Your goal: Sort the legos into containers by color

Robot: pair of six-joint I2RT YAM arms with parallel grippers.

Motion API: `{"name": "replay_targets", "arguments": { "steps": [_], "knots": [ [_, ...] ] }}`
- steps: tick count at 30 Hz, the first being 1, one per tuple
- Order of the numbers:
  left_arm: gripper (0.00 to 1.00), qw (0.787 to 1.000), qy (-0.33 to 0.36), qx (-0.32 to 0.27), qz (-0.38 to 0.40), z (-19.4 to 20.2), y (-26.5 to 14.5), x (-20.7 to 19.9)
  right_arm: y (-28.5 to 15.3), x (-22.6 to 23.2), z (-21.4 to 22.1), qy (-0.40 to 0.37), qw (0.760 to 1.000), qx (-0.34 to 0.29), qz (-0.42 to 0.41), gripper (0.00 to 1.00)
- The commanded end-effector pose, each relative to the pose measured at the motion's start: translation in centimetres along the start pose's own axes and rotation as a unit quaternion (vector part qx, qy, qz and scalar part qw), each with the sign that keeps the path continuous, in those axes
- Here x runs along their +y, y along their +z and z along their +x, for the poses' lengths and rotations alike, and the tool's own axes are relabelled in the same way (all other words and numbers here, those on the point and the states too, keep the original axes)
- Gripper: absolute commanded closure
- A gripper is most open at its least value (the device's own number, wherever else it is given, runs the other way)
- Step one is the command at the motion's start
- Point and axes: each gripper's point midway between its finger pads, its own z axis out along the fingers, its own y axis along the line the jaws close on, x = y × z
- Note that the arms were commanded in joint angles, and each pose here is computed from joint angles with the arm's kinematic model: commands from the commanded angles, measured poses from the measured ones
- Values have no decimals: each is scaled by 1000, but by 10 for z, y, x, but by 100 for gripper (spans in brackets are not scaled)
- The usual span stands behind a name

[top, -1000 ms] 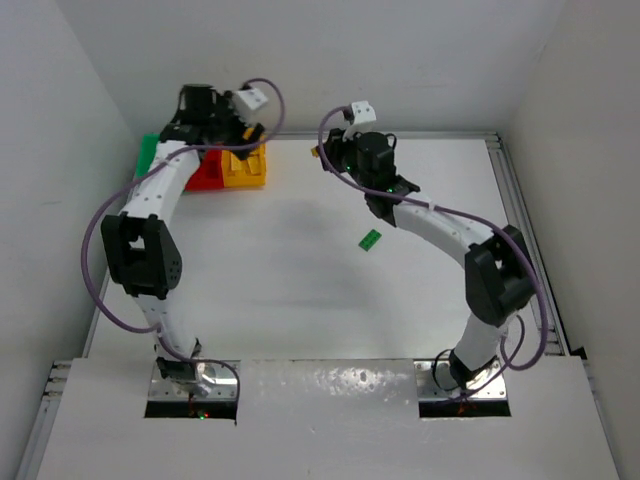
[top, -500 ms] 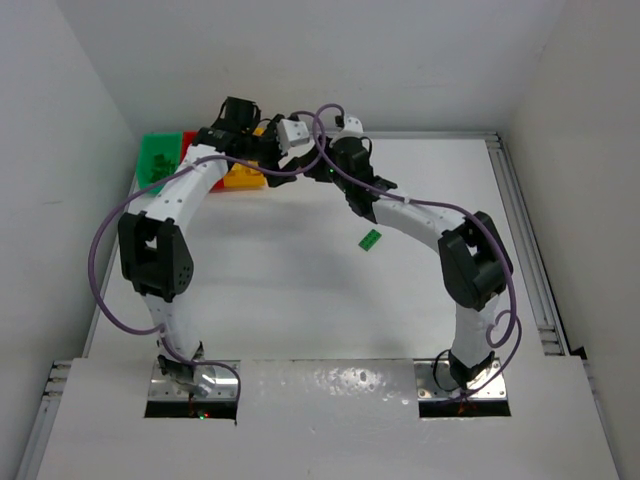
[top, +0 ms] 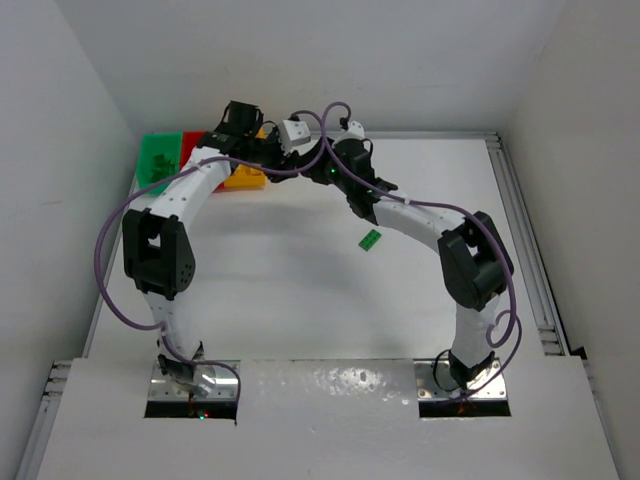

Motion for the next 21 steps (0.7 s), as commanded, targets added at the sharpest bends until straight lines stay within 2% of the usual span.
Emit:
{"name": "replay_targets", "arguments": {
  "steps": [1,2,3,5,6,8,13,14,15,18,20,21],
  "knots": [
    [57,999,-6,-36,11,-16,8,-1,-5,35,-21,36,998,-18,-54,100],
    [64,999,-8,-36,13,-17,8,-2,-5,35,-21,38,998,-19,-55,100],
    [76,999,-11,-36,12,-17,9,-1,-5,36,-21,42,997,-20,-55,100],
    [82,999,-18,-32,14,-15,9,-2,-6,35,-22,45,997,-25,-56,100],
    [90,999,-19,-33,17,-16,10,-3,-6,36,-22,45,997,-25,-57,100],
    [98,999,-23,-34,20,-16,9,-4,-5,36,-22,46,997,-24,-57,100],
    [100,998,-40,-37,19,-19,8,-3,-7,35,-20,52,997,-24,-59,100],
    [100,998,-47,-33,14,-18,8,-2,-8,31,-19,51,997,-21,-48,96],
    [100,998,-50,-29,10,-16,7,-1,-8,22,-23,44,998,-32,-28,76],
    [100,998,-60,2,-13,-2,4,7,-17,-4,-37,22,998,-55,22,47],
    [100,996,-74,33,-29,16,1,12,-25,-21,-47,16,997,-62,43,38],
    [100,995,-82,52,-35,27,0,14,-28,-29,-51,12,996,-66,57,37]
  ]
}}
